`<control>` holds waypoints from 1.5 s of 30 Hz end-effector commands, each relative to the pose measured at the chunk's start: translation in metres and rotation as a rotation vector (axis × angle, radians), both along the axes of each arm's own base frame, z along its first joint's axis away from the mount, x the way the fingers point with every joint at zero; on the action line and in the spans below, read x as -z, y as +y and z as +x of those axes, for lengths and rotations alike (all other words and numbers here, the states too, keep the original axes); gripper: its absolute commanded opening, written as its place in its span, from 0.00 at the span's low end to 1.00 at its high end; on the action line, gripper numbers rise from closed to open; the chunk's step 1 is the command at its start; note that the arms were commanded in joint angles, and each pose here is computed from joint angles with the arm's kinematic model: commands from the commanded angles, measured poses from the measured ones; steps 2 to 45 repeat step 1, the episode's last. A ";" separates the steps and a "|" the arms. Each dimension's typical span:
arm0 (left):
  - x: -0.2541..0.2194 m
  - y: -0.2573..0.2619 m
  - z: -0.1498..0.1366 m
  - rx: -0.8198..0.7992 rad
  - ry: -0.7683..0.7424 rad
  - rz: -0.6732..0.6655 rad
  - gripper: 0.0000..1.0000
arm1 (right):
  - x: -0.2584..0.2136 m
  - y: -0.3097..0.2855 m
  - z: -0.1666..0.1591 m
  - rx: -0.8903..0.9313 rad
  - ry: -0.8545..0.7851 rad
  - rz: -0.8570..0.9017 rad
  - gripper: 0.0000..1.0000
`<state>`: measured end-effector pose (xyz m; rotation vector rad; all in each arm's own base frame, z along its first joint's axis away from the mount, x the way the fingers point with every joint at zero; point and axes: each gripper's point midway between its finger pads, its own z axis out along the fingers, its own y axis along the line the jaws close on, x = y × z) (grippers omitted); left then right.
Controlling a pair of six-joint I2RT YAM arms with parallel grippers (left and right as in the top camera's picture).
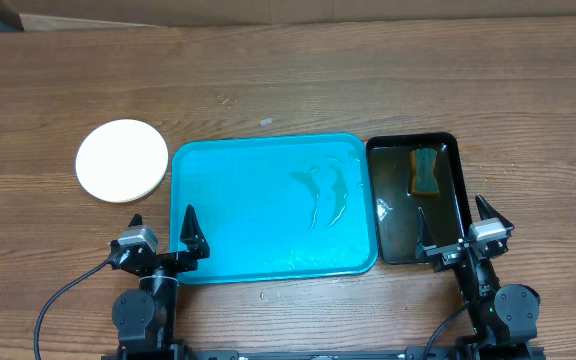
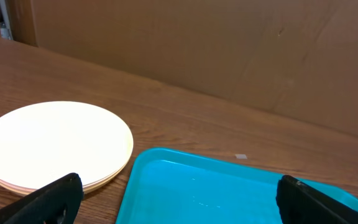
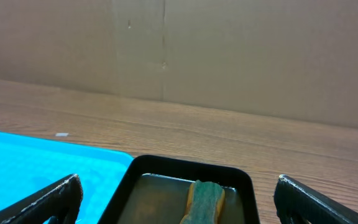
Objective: Clean dirty plates on tray and stack at the side
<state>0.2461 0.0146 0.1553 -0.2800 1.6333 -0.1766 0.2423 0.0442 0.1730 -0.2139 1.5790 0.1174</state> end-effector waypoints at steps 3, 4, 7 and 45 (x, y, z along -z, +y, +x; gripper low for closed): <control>-0.001 -0.003 0.000 0.013 -0.007 0.016 1.00 | 0.002 0.001 0.000 -0.002 -0.004 0.000 1.00; -0.001 -0.003 0.000 0.013 -0.007 0.016 1.00 | 0.002 0.001 0.000 -0.002 -0.004 0.000 1.00; -0.001 -0.003 0.000 0.013 -0.007 0.016 1.00 | 0.002 0.001 0.000 -0.002 -0.004 0.000 1.00; -0.001 -0.003 0.000 0.013 -0.007 0.016 1.00 | 0.002 0.001 0.000 -0.002 -0.004 0.000 1.00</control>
